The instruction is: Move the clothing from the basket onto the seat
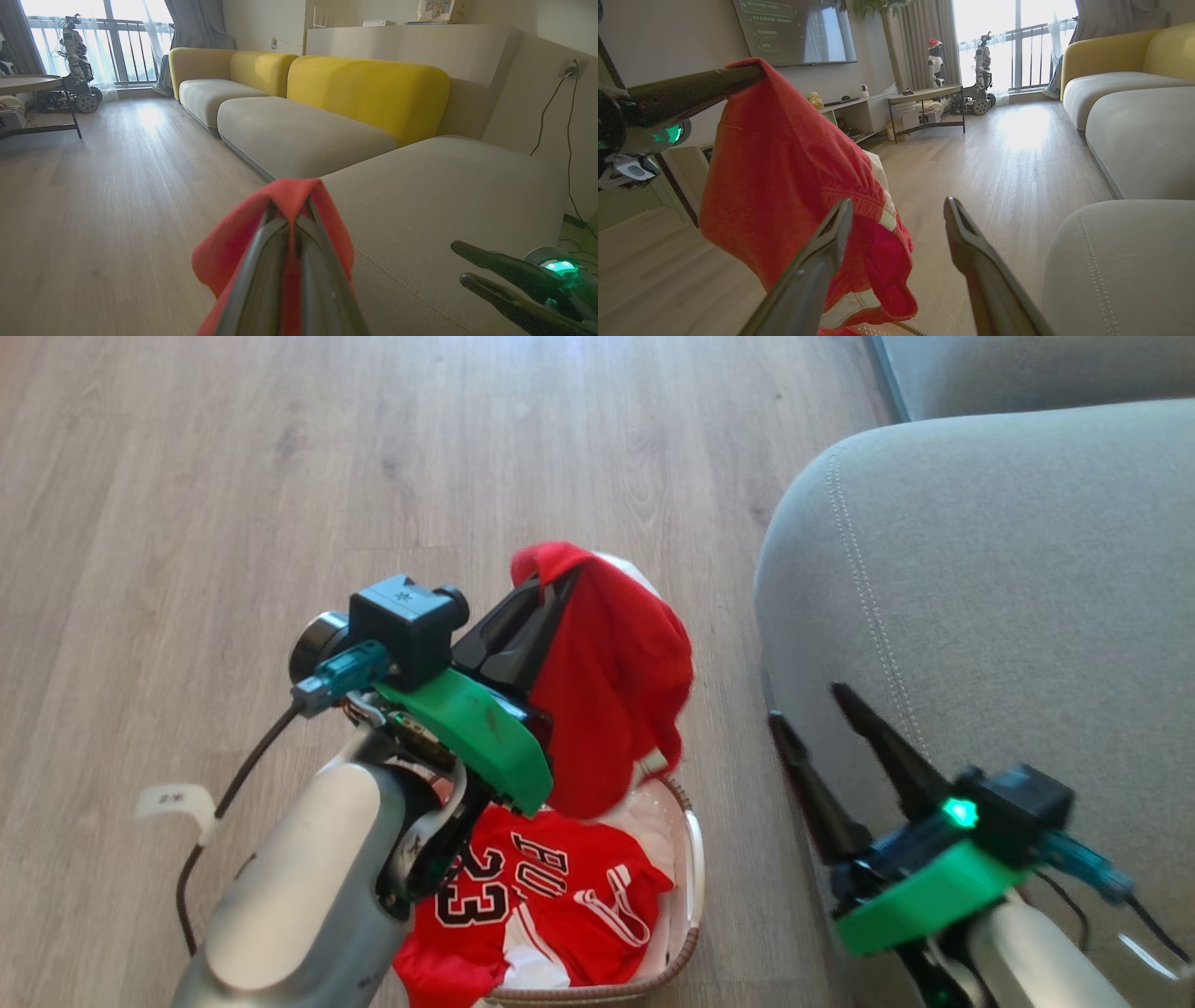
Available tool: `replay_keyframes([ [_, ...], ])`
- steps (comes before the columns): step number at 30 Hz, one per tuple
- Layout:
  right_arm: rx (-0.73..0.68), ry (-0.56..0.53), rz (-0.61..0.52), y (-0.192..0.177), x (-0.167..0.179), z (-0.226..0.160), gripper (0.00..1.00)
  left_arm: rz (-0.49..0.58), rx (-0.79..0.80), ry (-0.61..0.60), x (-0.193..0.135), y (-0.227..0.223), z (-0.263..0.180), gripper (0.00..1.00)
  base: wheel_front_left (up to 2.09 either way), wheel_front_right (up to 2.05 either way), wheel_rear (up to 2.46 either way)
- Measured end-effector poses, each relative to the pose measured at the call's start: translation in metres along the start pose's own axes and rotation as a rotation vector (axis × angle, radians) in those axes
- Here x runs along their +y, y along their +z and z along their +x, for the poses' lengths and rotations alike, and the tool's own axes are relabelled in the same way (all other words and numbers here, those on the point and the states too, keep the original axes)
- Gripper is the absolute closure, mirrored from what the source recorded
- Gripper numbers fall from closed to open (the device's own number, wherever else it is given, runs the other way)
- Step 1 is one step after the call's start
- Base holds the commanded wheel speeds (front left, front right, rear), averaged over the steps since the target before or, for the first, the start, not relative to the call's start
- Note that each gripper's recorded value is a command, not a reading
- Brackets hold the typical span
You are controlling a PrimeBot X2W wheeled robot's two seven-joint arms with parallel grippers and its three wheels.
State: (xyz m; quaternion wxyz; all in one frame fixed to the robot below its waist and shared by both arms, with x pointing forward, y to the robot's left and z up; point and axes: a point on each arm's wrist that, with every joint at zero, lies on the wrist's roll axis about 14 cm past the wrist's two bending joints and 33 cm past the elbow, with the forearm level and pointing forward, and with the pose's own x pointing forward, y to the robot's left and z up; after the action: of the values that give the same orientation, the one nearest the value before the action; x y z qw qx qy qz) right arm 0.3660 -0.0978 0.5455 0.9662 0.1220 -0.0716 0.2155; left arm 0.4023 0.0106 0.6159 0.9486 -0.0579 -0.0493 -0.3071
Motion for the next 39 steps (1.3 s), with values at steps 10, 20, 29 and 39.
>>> replay_keyframes([
  [10, 0.02, 0.229, -0.045, 0.001, 0.057, 0.044, 0.0, -0.003, 0.019, -0.018, -0.009, -0.005, -0.007, 1.0, 0.0, 0.0, 0.0],
  [20, 0.127, 0.327, -0.101, -0.026, 0.079, 0.061, 0.0, 0.008, 0.035, -0.043, -0.021, -0.007, -0.018, 1.0, 0.0, 0.0, 0.0],
  [29, 0.173, 0.355, -0.12, -0.038, 0.086, 0.074, 0.0, -0.002, 0.042, -0.059, -0.028, -0.009, -0.021, 1.0, 0.0, 0.0, 0.0],
  [39, 0.18, 0.36, -0.094, -0.043, 0.089, 0.082, 1.0, -0.008, 0.049, -0.062, -0.029, -0.012, -0.021, 1.0, 0.0, 0.0, 0.0],
])
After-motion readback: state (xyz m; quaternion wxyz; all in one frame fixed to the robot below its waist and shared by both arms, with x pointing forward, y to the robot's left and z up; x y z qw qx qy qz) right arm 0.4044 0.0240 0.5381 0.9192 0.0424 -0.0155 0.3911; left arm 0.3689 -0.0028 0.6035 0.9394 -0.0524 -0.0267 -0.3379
